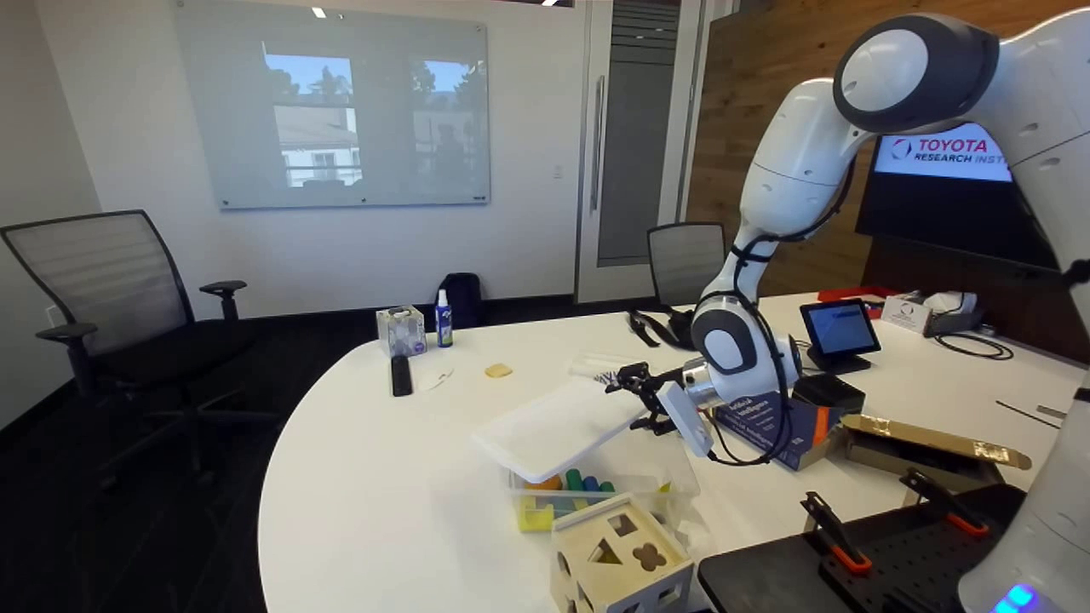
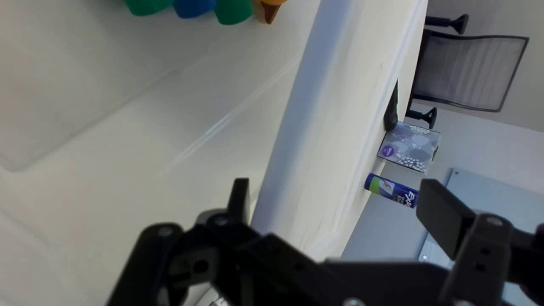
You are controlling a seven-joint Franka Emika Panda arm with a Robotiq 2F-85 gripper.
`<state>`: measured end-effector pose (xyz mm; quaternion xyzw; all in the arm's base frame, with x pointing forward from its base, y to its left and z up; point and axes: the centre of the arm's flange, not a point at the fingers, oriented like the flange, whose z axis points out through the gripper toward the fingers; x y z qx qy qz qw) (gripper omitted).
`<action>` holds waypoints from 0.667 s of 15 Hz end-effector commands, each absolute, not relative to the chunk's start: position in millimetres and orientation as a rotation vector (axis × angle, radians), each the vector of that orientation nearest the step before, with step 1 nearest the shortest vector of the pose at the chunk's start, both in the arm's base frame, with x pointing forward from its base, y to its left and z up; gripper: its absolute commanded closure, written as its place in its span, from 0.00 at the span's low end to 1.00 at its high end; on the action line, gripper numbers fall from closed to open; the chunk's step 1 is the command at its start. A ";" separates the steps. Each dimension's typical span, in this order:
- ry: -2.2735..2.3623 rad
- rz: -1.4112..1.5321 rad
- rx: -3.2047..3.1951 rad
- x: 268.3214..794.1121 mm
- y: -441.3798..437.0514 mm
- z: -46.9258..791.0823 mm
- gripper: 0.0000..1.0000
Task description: Open the clear container then remove the wooden box from the container.
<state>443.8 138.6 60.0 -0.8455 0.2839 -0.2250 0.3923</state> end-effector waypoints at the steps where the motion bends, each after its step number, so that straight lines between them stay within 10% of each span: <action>1: 0.745 -0.586 -2.099 433.6 157.3 65.1 0.00; 10: 0.545 -0.257 -2.477 381.6 196.9 101.3 0.00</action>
